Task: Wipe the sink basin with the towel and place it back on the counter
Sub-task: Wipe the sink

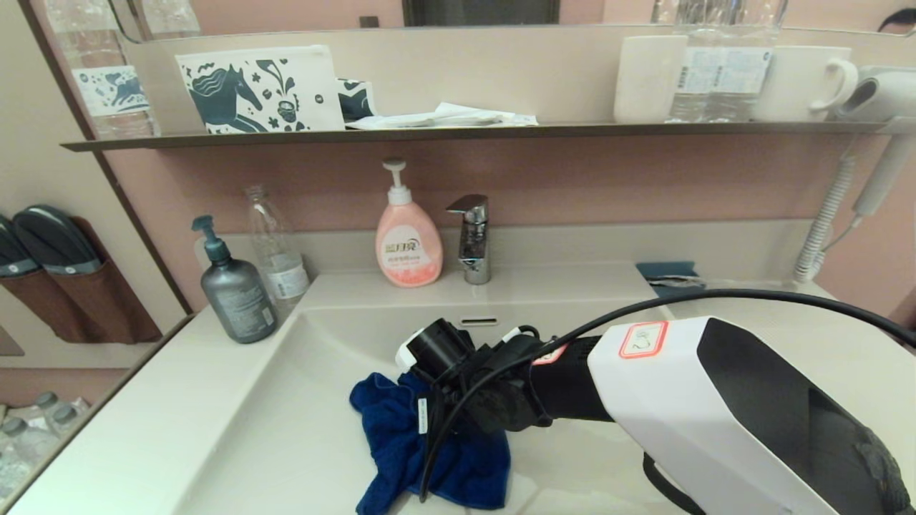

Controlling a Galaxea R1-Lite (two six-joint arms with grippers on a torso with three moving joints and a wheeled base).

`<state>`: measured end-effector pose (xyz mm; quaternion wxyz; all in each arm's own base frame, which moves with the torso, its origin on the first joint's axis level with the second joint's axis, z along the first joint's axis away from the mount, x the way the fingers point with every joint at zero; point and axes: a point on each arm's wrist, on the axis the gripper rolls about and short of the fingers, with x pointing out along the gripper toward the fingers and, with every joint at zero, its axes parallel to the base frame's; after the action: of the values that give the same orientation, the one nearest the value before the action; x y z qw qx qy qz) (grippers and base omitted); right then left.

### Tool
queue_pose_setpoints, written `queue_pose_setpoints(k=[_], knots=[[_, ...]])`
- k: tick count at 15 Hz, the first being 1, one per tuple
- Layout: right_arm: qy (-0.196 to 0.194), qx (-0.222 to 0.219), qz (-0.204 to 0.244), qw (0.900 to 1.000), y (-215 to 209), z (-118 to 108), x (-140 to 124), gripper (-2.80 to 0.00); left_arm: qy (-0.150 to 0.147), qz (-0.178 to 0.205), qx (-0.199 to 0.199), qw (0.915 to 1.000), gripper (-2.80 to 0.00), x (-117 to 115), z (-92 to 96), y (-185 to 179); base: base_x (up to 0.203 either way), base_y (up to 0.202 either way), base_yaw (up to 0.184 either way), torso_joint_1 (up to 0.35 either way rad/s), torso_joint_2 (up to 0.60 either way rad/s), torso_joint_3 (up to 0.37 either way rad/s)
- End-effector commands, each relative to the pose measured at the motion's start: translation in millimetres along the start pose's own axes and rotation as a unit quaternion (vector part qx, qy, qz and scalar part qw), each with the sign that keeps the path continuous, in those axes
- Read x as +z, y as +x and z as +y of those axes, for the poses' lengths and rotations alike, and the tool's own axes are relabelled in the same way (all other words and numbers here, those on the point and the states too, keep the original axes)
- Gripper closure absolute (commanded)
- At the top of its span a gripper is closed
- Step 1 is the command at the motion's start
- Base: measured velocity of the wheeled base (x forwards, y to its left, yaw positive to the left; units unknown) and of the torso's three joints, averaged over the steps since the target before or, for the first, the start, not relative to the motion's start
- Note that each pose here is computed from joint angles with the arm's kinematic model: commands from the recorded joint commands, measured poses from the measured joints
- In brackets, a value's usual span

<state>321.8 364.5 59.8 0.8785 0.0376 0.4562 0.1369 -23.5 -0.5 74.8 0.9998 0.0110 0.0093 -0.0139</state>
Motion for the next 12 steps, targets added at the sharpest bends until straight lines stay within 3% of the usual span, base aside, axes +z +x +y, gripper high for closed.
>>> queue_pose_setpoints(k=[1,8,12], knots=[[0.017,-0.031,-0.026,0.999,-0.3,-19.6,17.5,0.0,0.0,0.001,0.0,1.0,0.0,0.2,0.0,0.0,0.0,0.0,0.0,0.0,0.0,0.0],[0.063,-0.105,-0.068,0.99,-15.4,-74.1,53.8,0.0,0.0,0.001,0.0,1.0,0.0,-0.2,0.0,0.1,0.0,0.0,0.0,0.0,0.0,0.0],[0.047,-0.186,-0.051,0.98,-14.5,-112.0,46.0,0.0,0.0,0.001,0.0,1.0,0.0,-0.2,0.0,0.1,0.0,0.0,0.0,0.0,0.0,0.0]])
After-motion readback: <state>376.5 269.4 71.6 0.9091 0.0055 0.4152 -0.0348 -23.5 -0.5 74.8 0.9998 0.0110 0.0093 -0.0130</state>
